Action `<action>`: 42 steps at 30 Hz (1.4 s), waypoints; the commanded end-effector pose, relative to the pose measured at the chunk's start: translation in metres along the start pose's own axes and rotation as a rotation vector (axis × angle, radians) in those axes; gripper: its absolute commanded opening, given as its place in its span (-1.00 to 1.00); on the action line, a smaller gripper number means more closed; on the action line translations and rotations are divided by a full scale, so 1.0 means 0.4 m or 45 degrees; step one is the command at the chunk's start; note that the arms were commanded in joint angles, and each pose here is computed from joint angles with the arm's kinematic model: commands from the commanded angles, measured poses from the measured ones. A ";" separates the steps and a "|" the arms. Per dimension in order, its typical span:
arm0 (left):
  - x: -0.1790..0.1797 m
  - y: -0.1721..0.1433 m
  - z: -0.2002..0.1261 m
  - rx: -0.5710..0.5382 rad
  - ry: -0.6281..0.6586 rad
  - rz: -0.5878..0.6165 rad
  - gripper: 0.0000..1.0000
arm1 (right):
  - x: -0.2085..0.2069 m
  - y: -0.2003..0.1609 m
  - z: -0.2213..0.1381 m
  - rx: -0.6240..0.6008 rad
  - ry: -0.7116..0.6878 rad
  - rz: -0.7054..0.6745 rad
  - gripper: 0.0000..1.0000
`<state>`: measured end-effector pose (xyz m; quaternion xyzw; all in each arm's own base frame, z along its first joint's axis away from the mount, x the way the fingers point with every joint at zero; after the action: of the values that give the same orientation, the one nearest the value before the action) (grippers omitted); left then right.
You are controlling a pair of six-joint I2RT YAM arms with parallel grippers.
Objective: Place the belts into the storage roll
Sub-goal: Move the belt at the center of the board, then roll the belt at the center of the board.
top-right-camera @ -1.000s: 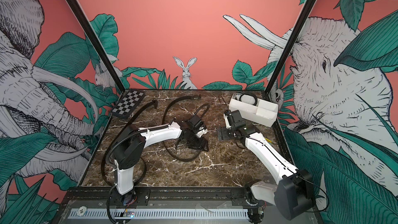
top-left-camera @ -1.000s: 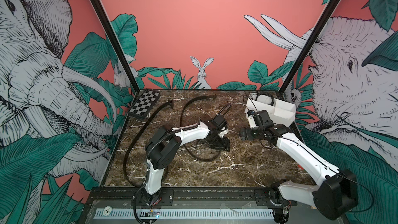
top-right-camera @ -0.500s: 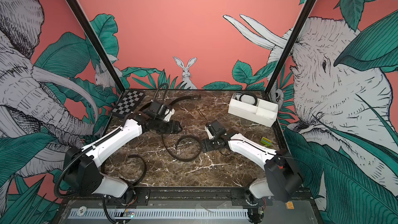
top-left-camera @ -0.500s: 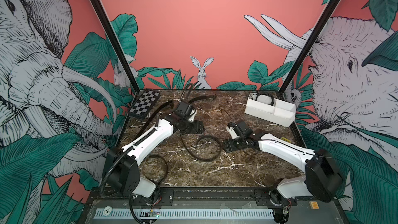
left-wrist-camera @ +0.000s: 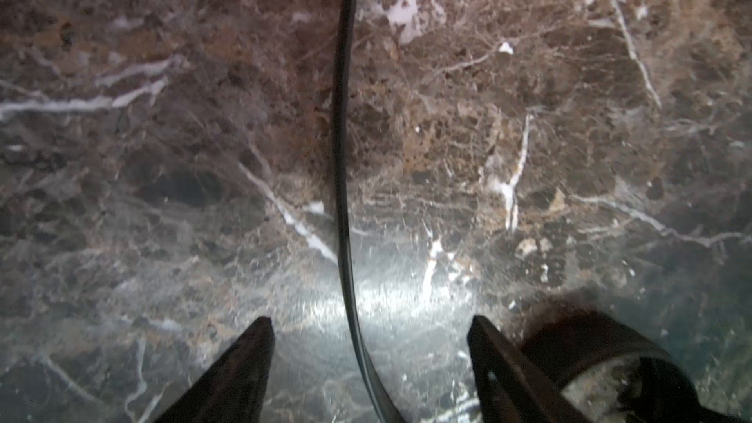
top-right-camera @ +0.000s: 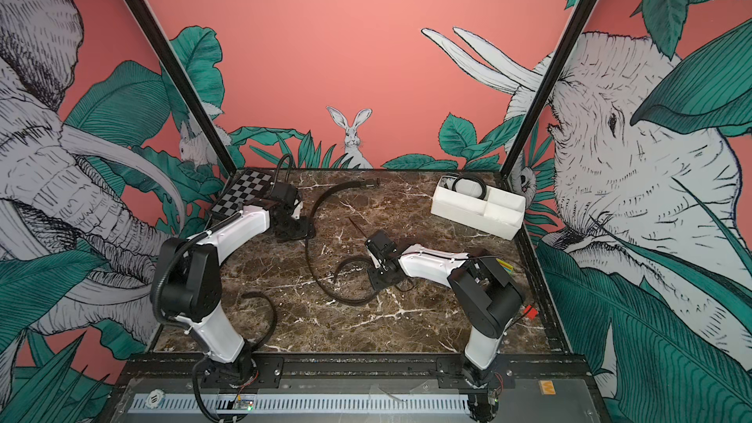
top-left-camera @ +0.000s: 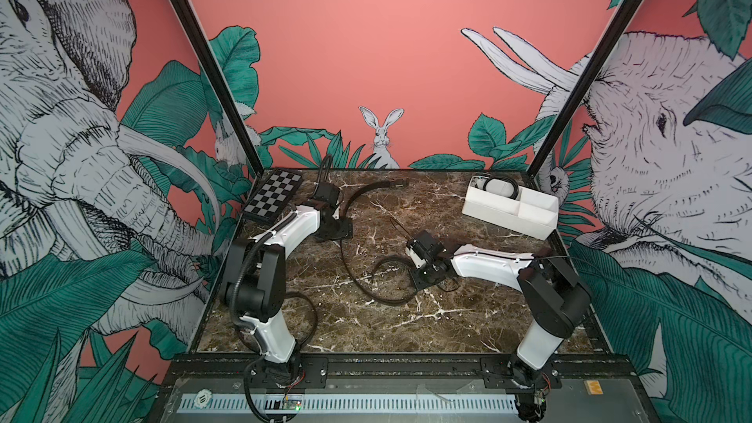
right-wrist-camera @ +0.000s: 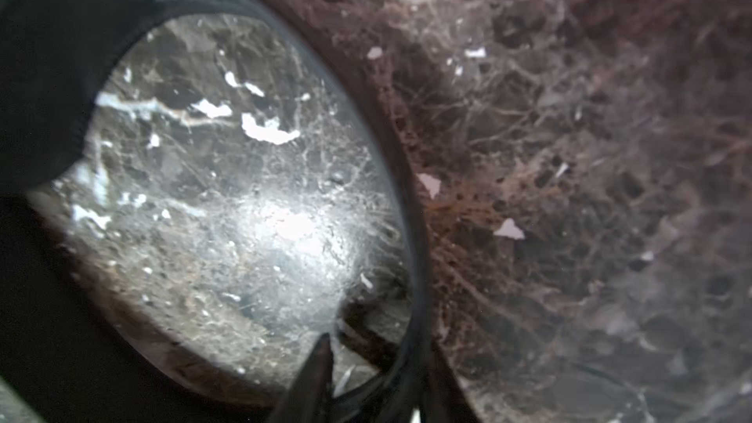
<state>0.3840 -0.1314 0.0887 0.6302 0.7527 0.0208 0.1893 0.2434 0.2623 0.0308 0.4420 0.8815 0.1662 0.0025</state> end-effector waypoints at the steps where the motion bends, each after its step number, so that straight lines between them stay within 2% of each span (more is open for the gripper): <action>1: -0.015 0.031 0.043 0.010 -0.011 0.046 0.38 | -0.001 -0.053 -0.005 0.058 -0.015 -0.030 -0.62; 4: -0.051 0.029 0.100 0.057 -0.086 0.061 0.10 | -0.003 -0.087 -0.020 0.072 -0.028 -0.057 -0.71; 7: -0.120 0.011 0.144 0.108 -0.149 0.130 -0.06 | 0.002 -0.107 -0.032 0.070 -0.028 -0.082 -0.74; 11: -0.263 -0.018 0.178 0.138 -0.306 0.215 -0.18 | 0.039 -0.118 -0.027 0.088 0.002 -0.161 -0.75; 14: -0.385 -0.040 0.173 0.144 -0.435 0.279 -0.20 | 0.066 -0.115 -0.010 0.112 0.024 -0.197 -0.76; 17: -0.445 -0.072 0.167 0.176 -0.492 0.316 -0.16 | 0.091 -0.089 0.000 0.087 0.045 -0.205 -0.75; 19: -0.431 -0.080 0.162 0.180 -0.472 0.304 -0.05 | 0.103 -0.068 -0.001 0.060 0.062 -0.201 -0.70; 23: -0.328 -0.077 0.137 0.154 -0.382 0.236 0.22 | 0.090 -0.040 -0.028 0.011 0.019 -0.184 -0.31; 26: -0.266 -0.071 0.083 0.109 -0.366 0.195 0.36 | 0.076 -0.023 -0.069 -0.022 0.034 -0.156 -0.03; 30: -0.225 -0.102 0.014 0.078 -0.333 0.219 0.47 | 0.050 0.012 -0.136 -0.097 0.064 -0.105 0.21; 35: -0.193 -0.214 -0.037 0.116 -0.297 0.281 0.47 | -0.005 0.085 -0.179 -0.159 0.021 -0.042 0.45; 42: -0.140 -0.377 -0.071 0.181 -0.255 0.325 0.38 | -0.049 0.257 -0.156 -0.240 -0.016 0.114 0.55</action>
<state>0.2625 -0.2251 0.0940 0.7329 0.6319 -0.0781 0.2399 0.3089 0.2780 0.1191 0.4579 0.8531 0.2473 0.0381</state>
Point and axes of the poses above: each gripper's point midway between its finger pads, its own z axis out along the fingers, its own x axis along the line the jaws close on, y = z × x, the point moved 1 cm from there along -z, back along the fingers, and after that the axes turned 11 degrees about -z, right-handed, at the moved point
